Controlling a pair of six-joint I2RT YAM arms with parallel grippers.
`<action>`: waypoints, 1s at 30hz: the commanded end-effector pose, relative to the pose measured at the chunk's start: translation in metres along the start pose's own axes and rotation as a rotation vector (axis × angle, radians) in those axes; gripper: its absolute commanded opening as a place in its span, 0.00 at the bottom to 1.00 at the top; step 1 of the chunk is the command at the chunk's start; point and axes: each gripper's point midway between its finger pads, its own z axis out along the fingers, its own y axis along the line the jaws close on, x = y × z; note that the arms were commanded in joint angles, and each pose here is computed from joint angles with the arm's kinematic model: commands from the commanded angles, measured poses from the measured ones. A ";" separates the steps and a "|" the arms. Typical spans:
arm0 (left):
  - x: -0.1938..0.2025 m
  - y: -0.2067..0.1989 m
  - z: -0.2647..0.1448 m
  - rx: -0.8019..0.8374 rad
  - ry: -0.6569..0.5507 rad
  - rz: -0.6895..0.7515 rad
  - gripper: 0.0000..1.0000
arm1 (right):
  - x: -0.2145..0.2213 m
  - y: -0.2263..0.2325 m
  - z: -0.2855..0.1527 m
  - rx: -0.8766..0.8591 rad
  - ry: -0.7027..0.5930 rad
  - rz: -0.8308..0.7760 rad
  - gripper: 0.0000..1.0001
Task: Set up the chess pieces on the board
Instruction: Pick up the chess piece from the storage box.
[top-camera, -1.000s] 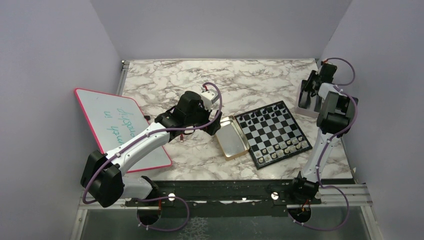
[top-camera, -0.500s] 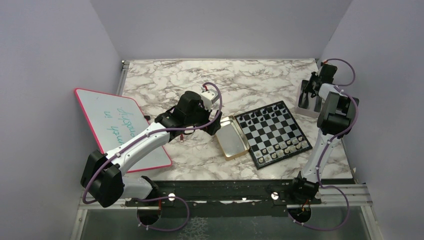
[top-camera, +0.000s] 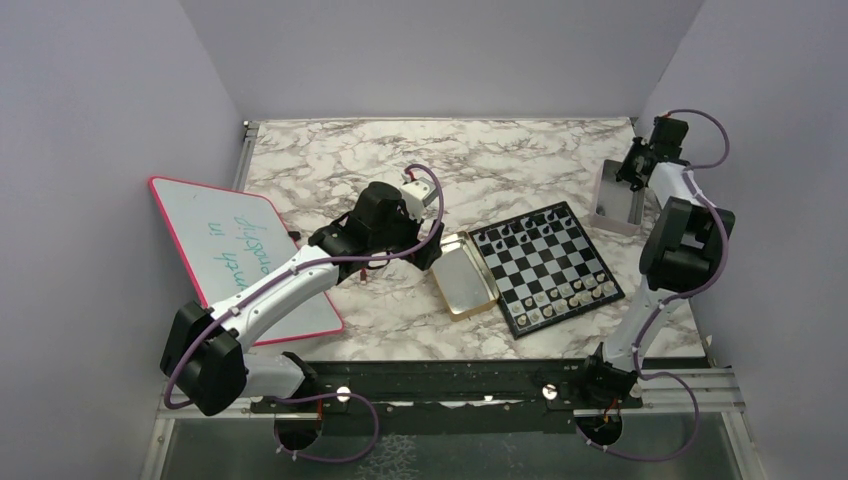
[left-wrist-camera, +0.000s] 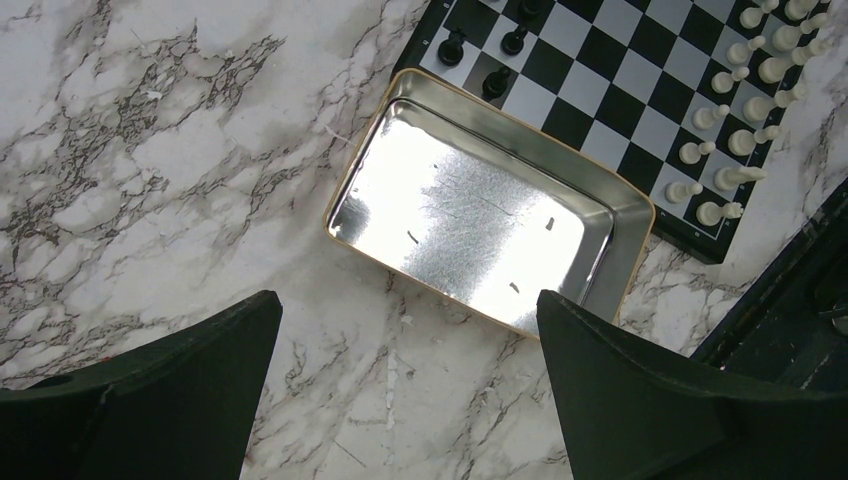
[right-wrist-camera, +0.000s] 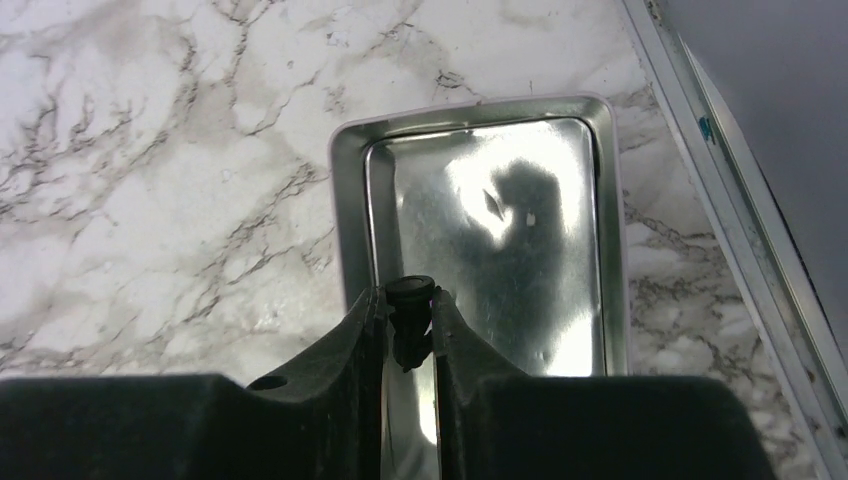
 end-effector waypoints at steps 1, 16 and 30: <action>-0.019 -0.005 -0.009 0.013 -0.074 -0.004 0.99 | -0.005 0.008 -0.048 0.024 0.011 0.057 0.09; -0.116 -0.005 -0.020 -0.010 -0.438 -0.276 0.79 | 0.022 0.130 -0.161 -0.481 -0.034 0.464 0.11; -0.175 -0.024 0.044 -0.007 -0.564 -0.241 0.64 | 0.049 0.171 -0.235 -0.714 0.025 0.809 0.12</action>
